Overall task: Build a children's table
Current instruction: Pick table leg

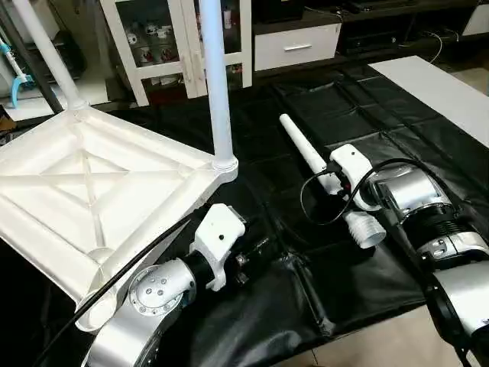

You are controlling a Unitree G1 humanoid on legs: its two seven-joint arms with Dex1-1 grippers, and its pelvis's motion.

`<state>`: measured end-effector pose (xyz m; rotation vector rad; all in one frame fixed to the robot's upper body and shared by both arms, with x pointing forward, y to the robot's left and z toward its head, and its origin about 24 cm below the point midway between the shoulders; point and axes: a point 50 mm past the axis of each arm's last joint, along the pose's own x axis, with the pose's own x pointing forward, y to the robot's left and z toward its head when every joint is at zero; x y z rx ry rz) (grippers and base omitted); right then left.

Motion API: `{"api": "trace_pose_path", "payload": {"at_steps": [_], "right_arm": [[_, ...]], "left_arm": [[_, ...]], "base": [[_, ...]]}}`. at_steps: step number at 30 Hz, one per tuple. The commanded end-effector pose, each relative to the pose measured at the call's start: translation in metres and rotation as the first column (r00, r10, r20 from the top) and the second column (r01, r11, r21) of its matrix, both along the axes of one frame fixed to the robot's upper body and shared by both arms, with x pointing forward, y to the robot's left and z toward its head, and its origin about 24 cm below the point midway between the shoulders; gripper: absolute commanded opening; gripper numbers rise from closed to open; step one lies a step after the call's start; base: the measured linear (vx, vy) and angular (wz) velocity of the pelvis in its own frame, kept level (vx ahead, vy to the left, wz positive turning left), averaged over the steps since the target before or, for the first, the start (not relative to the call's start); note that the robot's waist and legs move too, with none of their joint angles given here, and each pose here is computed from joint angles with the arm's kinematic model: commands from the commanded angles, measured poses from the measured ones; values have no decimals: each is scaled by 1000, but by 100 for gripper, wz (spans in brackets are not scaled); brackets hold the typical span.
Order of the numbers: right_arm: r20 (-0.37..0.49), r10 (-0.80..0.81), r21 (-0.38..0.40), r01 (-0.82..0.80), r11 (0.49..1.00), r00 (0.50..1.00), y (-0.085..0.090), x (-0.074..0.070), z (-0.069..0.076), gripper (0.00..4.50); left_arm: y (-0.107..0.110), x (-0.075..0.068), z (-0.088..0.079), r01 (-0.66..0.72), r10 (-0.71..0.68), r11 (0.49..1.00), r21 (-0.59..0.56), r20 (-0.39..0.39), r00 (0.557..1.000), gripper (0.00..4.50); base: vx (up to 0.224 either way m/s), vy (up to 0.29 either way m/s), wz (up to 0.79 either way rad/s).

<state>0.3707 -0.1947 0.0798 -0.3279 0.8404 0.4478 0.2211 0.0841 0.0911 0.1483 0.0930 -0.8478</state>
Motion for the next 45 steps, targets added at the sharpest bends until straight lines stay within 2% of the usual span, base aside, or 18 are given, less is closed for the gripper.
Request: {"api": "trace_pose_path", "payload": {"at_steps": [1,8,12,13,14,16,18,21,23,25,27,31,34,35,36,37,43,45], "right_arm": [[-7,-28,15,28,999,1000,-2,0,-1,279],[10,-70,71,69,995,997,-5,-1,-1,223],[72,-107,184,92,979,992,-8,0,9,191],[157,-118,251,76,965,980,-13,0,20,186],[157,-118,251,76,965,980,-13,0,20,186],[296,-140,362,24,932,945,-22,-8,41,178],[356,-147,404,-11,914,923,-25,-11,50,178],[491,-149,517,-149,843,858,-29,-25,77,178],[536,-145,603,-257,755,831,-28,-38,95,178],[552,-128,688,-363,629,824,-28,-51,109,178],[552,-106,716,-405,569,827,-28,-57,113,178],[572,17,772,-545,328,820,-19,-81,126,178],[573,49,778,-562,283,818,-17,-85,128,178],[570,97,790,-577,206,816,-13,-91,133,178],[570,100,791,-578,202,815,-13,-91,133,178],[566,125,803,-579,140,815,-10,-94,137,178],[557,168,811,-576,98,813,-9,-96,138,178],[548,228,799,-584,140,805,-1,-98,134,178]], "left_arm": [[0,0,2,7,-7,1000,2,2,1000,218],[-3,0,4,19,-18,999,-29,7,1000,218],[-3,0,10,15,-12,997,-79,37,999,218],[-3,1,12,-1,5,994,-108,34,999,218],[-3,1,12,-1,5,994,-108,34,999,218],[-2,3,21,-29,33,973,-228,14,999,251],[-1,4,25,-36,42,962,-270,16,999,254],[-2,3,34,-9,17,934,-358,18,1000,289],[-4,3,41,15,-5,913,-407,25,1000,297],[-4,4,53,33,-12,877,-480,45,999,306],[-4,5,59,39,-12,858,-512,57,998,320],[1,9,79,38,24,785,-618,91,996,359],[3,10,84,37,33,768,-639,98,995,374],[8,11,91,24,62,736,-677,103,993,389],[9,11,92,24,64,734,-679,103,993,393],[13,11,98,14,82,705,-709,102,991,402],[16,9,103,-2,97,692,-722,90,991,445],[15,8,103,-12,93,702,-712,75,993,449]], "base": [[0,0,0],[0,0,0],[0,0,0],[0,0,0],[0,0,0],[0,0,0],[0,0,0],[0,0,0],[0,0,0],[0,0,0],[0,0,0],[0,0,0],[0,0,0],[0,0,0],[0,0,0],[0,0,0],[0,0,0],[0,0,0]]}}
